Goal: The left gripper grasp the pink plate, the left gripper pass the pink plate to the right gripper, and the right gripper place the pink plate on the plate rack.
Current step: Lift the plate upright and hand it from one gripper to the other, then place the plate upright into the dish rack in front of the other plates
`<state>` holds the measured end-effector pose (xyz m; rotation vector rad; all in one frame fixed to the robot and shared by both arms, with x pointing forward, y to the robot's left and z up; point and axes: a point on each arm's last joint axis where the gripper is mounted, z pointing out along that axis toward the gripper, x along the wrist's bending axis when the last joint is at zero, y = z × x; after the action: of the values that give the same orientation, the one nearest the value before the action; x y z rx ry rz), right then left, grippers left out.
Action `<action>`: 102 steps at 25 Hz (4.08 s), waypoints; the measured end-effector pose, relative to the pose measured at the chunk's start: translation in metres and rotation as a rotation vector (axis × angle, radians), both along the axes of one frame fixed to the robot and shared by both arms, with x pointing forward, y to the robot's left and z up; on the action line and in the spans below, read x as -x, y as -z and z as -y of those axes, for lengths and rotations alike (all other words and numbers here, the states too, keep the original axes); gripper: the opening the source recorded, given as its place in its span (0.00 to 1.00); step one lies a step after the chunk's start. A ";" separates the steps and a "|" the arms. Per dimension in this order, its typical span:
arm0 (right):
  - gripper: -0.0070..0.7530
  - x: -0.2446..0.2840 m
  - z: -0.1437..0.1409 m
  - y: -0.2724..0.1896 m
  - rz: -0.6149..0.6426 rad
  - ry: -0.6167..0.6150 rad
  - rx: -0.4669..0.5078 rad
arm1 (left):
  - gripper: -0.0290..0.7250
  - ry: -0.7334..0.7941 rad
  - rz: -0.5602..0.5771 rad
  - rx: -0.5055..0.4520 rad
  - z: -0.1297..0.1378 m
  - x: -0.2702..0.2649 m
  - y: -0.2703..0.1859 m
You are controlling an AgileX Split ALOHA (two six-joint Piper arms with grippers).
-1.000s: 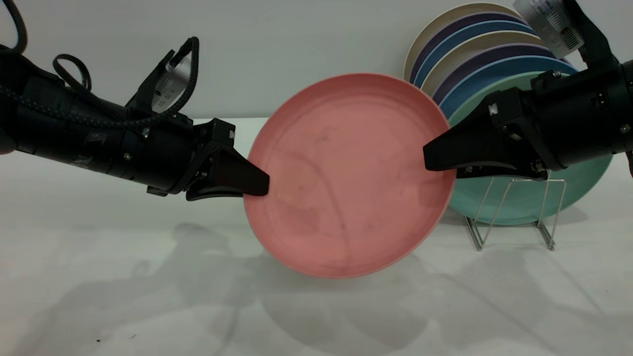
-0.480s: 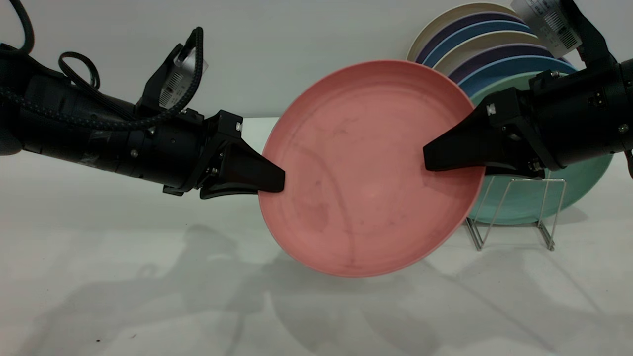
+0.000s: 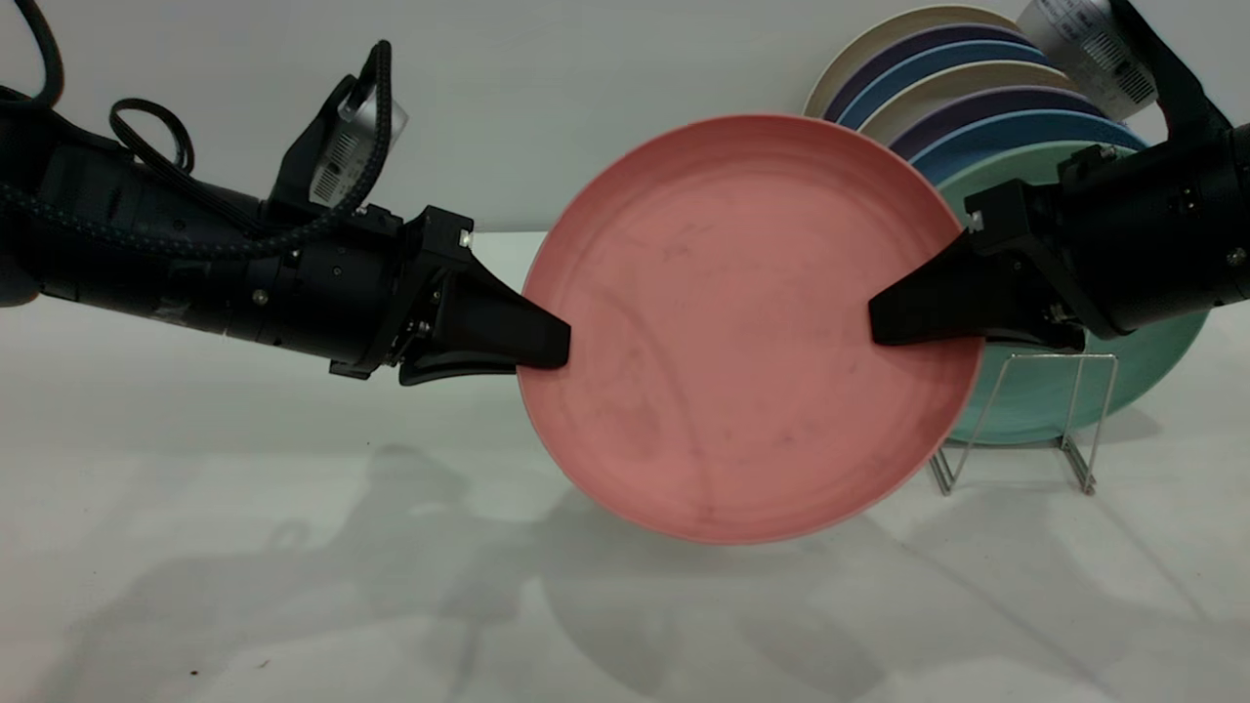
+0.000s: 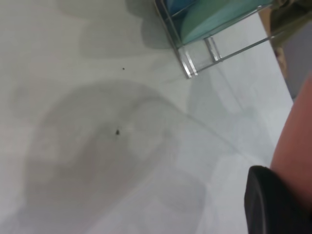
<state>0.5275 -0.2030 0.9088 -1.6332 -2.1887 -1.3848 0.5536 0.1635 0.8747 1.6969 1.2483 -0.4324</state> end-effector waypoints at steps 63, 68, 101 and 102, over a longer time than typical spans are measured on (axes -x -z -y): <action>0.09 -0.026 0.073 -0.137 0.769 -0.506 1.016 | 0.81 -0.175 -0.228 -0.480 -0.125 0.015 -0.044; 0.09 -0.036 0.076 -0.123 0.739 -0.492 1.036 | 0.81 -0.176 -0.228 -0.480 -0.125 0.015 -0.044; 0.09 -0.038 0.078 -0.132 0.776 -0.449 1.076 | 0.81 -0.188 -0.221 -0.487 -0.125 0.014 -0.044; 0.09 -0.039 0.078 -0.132 0.775 -0.450 1.075 | 0.81 -0.188 -0.221 -0.487 -0.125 0.014 -0.044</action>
<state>0.5662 -0.2814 1.0409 -0.5100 -3.8471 -0.7487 0.5398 0.2890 0.9190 1.9433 1.7665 -0.2142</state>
